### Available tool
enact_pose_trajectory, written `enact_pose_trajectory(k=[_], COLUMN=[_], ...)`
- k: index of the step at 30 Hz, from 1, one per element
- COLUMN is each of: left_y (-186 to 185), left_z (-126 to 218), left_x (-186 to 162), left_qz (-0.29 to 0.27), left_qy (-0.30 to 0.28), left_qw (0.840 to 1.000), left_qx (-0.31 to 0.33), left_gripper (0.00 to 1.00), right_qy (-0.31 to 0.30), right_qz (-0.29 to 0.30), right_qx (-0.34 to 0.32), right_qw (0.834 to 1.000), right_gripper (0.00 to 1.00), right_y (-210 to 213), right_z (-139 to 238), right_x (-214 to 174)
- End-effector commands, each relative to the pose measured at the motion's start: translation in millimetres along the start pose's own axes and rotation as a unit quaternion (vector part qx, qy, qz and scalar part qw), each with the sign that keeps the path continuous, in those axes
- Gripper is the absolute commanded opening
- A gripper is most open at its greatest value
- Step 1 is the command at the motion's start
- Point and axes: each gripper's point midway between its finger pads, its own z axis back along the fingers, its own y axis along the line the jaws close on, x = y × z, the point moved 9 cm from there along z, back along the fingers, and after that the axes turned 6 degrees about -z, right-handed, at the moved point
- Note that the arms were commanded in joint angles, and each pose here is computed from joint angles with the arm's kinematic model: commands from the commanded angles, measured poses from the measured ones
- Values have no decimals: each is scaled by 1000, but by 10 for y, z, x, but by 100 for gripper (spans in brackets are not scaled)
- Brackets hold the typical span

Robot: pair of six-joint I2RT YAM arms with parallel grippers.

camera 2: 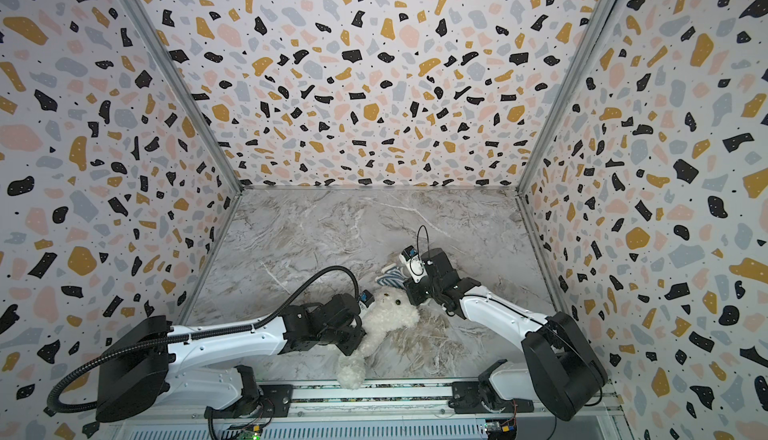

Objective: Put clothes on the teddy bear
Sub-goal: 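Pull the sweater opening over the bear's head with the right gripper while left holds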

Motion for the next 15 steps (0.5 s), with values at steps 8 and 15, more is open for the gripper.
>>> enact_pose_trajectory(k=[8,15], left_y=[26,137], left_z=[39,55], left_x=[76,-9], left_qz=[9,51], left_qy=[-30,-52], left_qw=[999,997], left_qx=[19,36], left_gripper=[0,0], right_qy=[-30,-23], right_qz=[31,28], right_qx=[42,43], right_qw=[998,998], right_gripper=[0,0], right_y=[214,259], right_z=[111,114], right_x=[-11,-66])
